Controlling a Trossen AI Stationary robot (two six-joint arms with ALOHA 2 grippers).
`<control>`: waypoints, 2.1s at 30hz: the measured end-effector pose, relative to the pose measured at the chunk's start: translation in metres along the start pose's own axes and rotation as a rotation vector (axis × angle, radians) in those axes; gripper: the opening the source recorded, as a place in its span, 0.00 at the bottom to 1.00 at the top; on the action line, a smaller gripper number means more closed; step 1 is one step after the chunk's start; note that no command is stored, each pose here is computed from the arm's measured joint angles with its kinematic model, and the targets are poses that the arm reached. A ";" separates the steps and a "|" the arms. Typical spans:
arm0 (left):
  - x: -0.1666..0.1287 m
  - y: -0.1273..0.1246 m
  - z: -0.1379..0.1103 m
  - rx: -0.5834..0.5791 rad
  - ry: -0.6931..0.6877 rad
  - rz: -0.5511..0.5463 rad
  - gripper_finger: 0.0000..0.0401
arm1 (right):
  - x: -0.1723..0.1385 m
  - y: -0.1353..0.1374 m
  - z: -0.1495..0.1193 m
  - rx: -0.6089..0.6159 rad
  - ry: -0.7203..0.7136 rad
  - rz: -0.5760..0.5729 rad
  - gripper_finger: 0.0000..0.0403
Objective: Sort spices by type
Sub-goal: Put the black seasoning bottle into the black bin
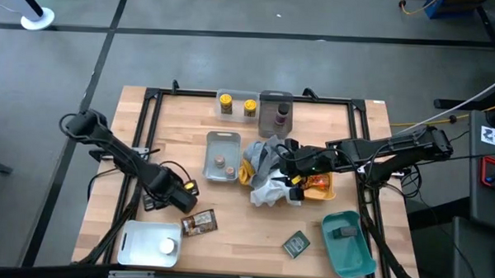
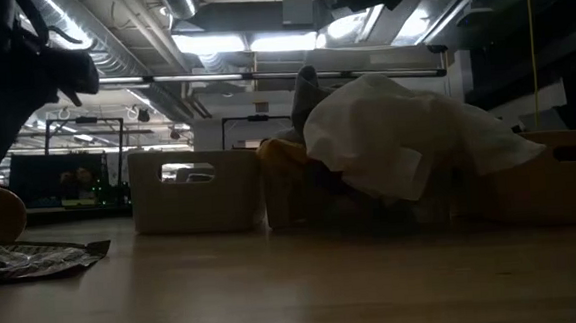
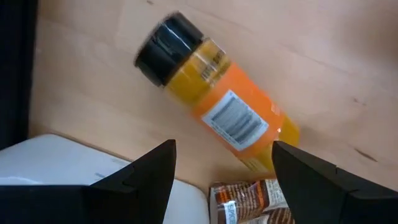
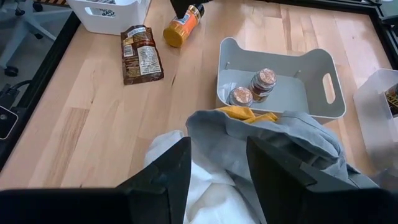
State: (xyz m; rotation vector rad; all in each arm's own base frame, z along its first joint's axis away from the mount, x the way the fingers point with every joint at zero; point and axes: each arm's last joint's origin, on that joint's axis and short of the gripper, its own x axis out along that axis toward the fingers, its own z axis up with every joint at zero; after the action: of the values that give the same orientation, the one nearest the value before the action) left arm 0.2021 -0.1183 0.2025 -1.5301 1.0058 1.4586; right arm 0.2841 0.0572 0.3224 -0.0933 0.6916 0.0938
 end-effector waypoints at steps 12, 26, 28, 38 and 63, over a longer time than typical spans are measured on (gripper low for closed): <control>0.015 -0.013 -0.001 -0.052 -0.033 0.023 0.62 | 0.000 0.000 0.000 0.000 0.000 0.000 0.39; 0.028 -0.015 -0.004 -0.044 -0.080 0.061 0.62 | 0.000 0.000 0.000 -0.003 0.002 0.000 0.39; 0.032 -0.015 -0.004 -0.040 -0.090 0.076 0.62 | 0.000 0.000 0.000 -0.003 0.002 0.000 0.39; 0.052 -0.017 -0.008 0.064 -0.155 0.139 0.62 | 0.000 0.000 0.000 -0.003 0.001 0.000 0.39; 0.067 -0.021 -0.008 0.447 -0.269 0.136 0.58 | 0.000 0.000 0.000 -0.007 0.000 -0.003 0.39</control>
State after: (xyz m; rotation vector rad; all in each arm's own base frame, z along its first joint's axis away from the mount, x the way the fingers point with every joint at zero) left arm 0.2265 -0.1196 0.1360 -0.9376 1.1900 1.3701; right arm 0.2841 0.0571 0.3225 -0.1011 0.6910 0.0939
